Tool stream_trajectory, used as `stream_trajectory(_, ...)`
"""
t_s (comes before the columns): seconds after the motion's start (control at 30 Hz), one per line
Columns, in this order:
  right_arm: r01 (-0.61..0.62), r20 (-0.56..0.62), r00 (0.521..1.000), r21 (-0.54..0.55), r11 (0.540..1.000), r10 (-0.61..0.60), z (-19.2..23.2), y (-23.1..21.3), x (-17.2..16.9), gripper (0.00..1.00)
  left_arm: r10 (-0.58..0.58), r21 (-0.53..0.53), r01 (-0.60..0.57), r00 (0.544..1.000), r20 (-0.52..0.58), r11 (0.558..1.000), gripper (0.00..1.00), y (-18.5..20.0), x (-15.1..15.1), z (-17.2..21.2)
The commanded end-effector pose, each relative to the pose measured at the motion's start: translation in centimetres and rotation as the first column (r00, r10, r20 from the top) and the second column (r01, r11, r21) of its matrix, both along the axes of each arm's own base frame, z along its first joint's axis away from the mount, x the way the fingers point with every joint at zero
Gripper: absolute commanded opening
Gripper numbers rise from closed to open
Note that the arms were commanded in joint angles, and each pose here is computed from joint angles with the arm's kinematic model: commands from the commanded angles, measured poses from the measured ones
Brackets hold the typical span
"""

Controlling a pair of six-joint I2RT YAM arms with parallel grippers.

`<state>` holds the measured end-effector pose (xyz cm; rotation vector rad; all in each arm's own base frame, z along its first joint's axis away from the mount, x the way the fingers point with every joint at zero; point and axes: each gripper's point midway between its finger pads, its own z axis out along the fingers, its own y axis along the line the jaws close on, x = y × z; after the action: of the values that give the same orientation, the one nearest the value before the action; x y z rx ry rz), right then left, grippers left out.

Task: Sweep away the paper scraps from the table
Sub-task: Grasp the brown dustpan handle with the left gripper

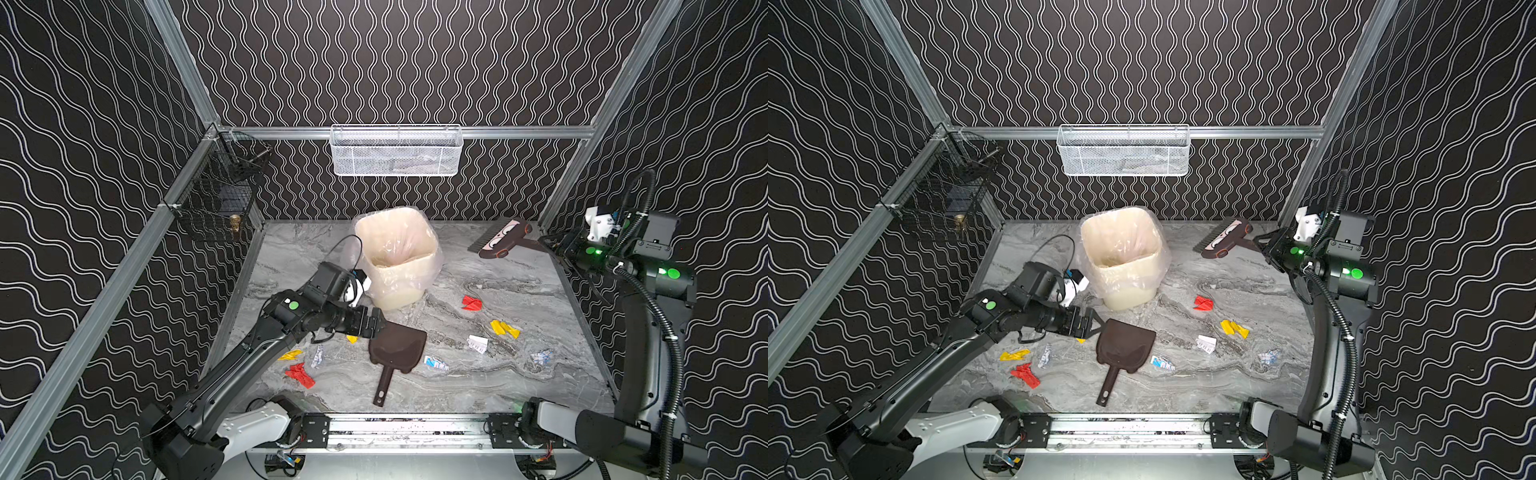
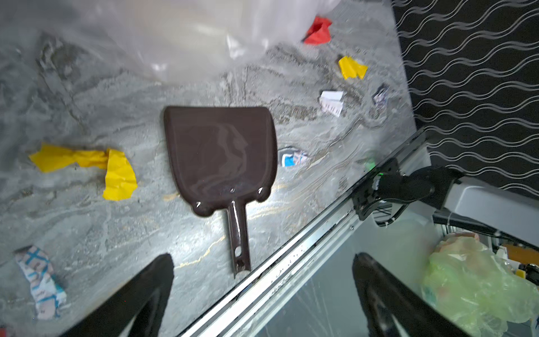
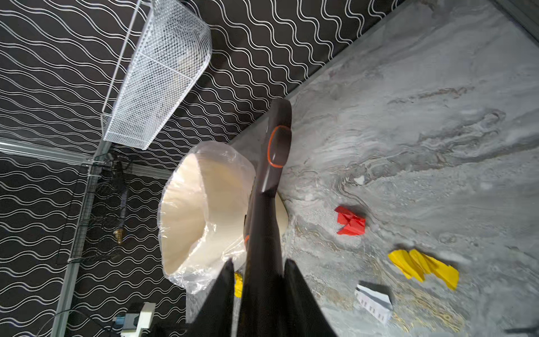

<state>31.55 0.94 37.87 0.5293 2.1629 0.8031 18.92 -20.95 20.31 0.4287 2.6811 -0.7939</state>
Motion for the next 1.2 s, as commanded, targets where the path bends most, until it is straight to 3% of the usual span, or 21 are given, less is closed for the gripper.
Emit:
stream_trajectory(0.0, 0.0, -0.027, 1.0, -0.019, 1.0, 0.0, -0.5, -0.1, -0.5, 0.0, 0.025, 0.084, -0.02, 0.998, -0.051, 0.996, 0.99, 0.5, -1.5, -2.3)
stream_trajectory(0.2, 0.012, -0.024, 1.0, -0.01, 1.0, -0.012, -0.6, -0.2, -0.5, 0.0, 0.002, 0.228, 0.0, 1.0, -0.009, 0.974, 0.99, -0.1, -4.5, -5.9)
stream_trajectory(0.47, 0.023, -0.036, 0.999, -0.008, 1.0, -0.024, -1.1, -0.2, -0.9, 0.0, -0.02, 0.37, 0.021, 1.0, -0.007, 0.929, 0.9, -1.2, -7.3, -10.5)
stream_trajectory(0.7, 0.036, -0.049, 0.998, 0.009, 0.999, -0.036, -1.6, -0.1, -1.3, 0.0, -0.048, 0.412, 0.031, 0.998, 0.031, 0.911, 0.82, -1.8, -7.8, -13.2)
stream_trajectory(1.17, 0.042, -0.061, 0.997, -0.008, 0.999, -0.042, -1.4, -0.3, -1.7, 0.0, -0.123, 0.44, 0.109, 0.992, 0.003, 0.891, 0.77, -4.4, -7.4, -16.2)
